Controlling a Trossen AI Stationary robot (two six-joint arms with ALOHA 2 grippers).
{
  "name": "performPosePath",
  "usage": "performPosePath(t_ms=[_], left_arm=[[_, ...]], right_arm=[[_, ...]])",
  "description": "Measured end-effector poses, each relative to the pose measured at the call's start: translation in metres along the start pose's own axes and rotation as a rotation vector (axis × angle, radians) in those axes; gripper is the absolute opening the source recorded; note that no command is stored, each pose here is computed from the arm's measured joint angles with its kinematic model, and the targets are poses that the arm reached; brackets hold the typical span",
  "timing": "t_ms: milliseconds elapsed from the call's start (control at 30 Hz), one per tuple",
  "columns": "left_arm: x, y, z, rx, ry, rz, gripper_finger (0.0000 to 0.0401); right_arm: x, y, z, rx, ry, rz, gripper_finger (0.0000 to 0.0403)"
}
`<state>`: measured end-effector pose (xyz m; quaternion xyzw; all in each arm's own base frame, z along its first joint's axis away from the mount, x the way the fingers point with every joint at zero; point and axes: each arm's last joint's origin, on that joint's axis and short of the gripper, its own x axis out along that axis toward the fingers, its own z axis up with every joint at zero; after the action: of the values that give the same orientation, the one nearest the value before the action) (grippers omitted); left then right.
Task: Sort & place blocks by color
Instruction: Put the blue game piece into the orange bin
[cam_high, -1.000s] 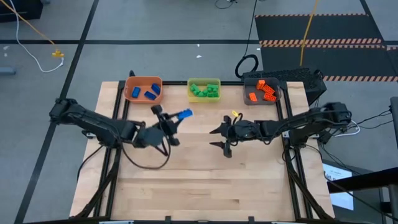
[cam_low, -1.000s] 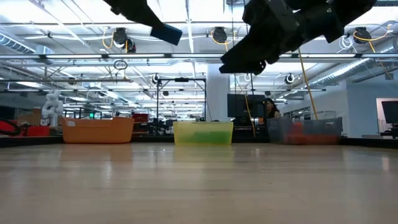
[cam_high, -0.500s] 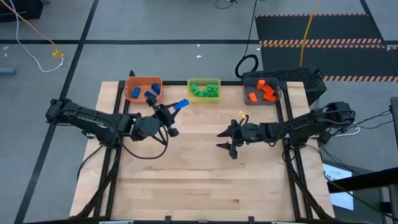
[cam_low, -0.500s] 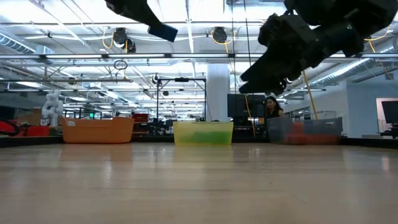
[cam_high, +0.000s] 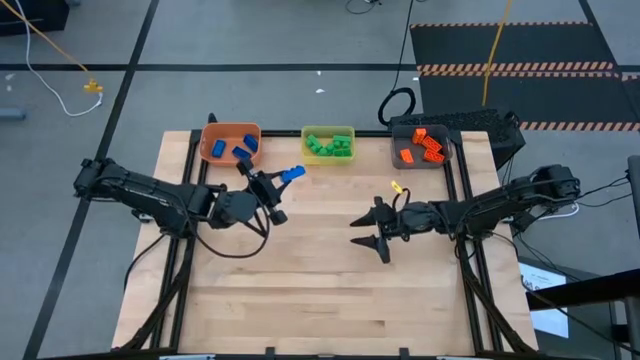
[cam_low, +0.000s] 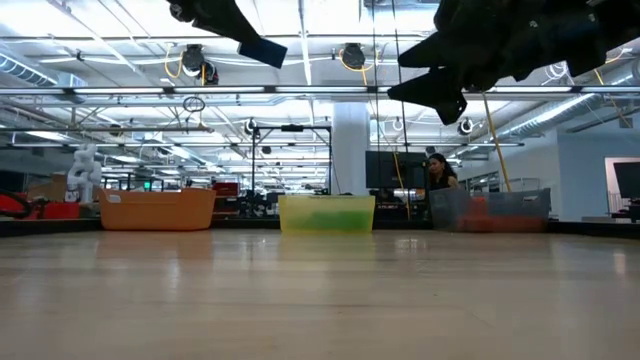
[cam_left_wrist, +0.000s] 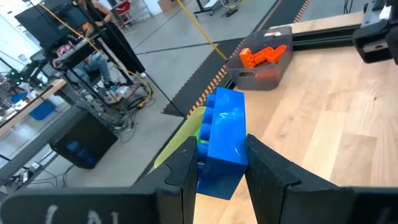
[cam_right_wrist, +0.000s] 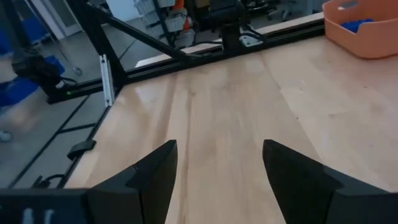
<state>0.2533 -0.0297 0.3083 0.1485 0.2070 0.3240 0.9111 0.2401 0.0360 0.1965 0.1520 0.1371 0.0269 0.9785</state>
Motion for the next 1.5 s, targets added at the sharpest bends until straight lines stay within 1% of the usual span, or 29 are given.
performPosePath(t_ms=[100,233,300,367,467,567,733,933,1067,1167,1233,1400,1500], left_arm=[[0.000,0.000,0.000,-0.017,0.001,-0.003,0.0105],[0.000,0.000,0.000,-0.020,0.002,-0.003,0.0105],[0.000,0.000,0.000,-0.073,-0.001,-0.013,0.0105],[-0.002,-0.003,0.000,-0.108,-0.005,-0.024,0.0105],[-0.001,0.000,0.002,-0.074,-0.016,0.019,0.0105],[0.008,0.008,0.003,-0.072,-0.011,0.051,0.0105],[0.016,0.016,0.001,-0.091,0.006,0.014,0.0105],[0.024,0.021,-0.002,-0.098,0.035,-0.021,0.0105],[0.026,0.023,-0.006,-0.096,0.068,-0.016,0.0105],[0.029,0.029,-0.011,-0.127,0.113,0.002,0.0105],[0.030,0.038,-0.015,-0.155,0.170,0.030,0.0105],[0.035,0.073,-0.025,-0.217,0.381,0.134,0.0105],[0.042,0.095,-0.037,-0.255,0.503,0.174,0.0105]], right_arm=[[0.000,0.000,0.001,-0.024,-0.006,-0.003,0.0228],[0.000,-0.003,0.002,-0.050,-0.032,-0.074,0.0228],[0.000,-0.003,0.003,-0.064,-0.055,-0.100,0.0228],[0.000,-0.003,0.004,-0.066,-0.060,-0.092,0.0228],[0.000,-0.003,0.003,-0.072,-0.049,-0.095,0.0228],[0.000,-0.003,0.003,-0.061,-0.049,-0.097,0.0228],[0.000,-0.004,0.002,-0.061,-0.035,-0.100,0.0228],[0.000,-0.002,0.000,-0.011,-0.021,-0.094,0.0228],[0.000,-0.001,-0.001,-0.010,-0.014,-0.089,0.0228],[0.000,-0.001,-0.002,-0.012,-0.005,-0.092,0.0228],[0.000,-0.001,-0.002,-0.012,-0.006,-0.092,0.0228],[0.000,-0.001,-0.001,-0.022,-0.011,-0.093,0.0228],[0.000,-0.001,0.000,-0.042,-0.024,-0.093,0.0228]])
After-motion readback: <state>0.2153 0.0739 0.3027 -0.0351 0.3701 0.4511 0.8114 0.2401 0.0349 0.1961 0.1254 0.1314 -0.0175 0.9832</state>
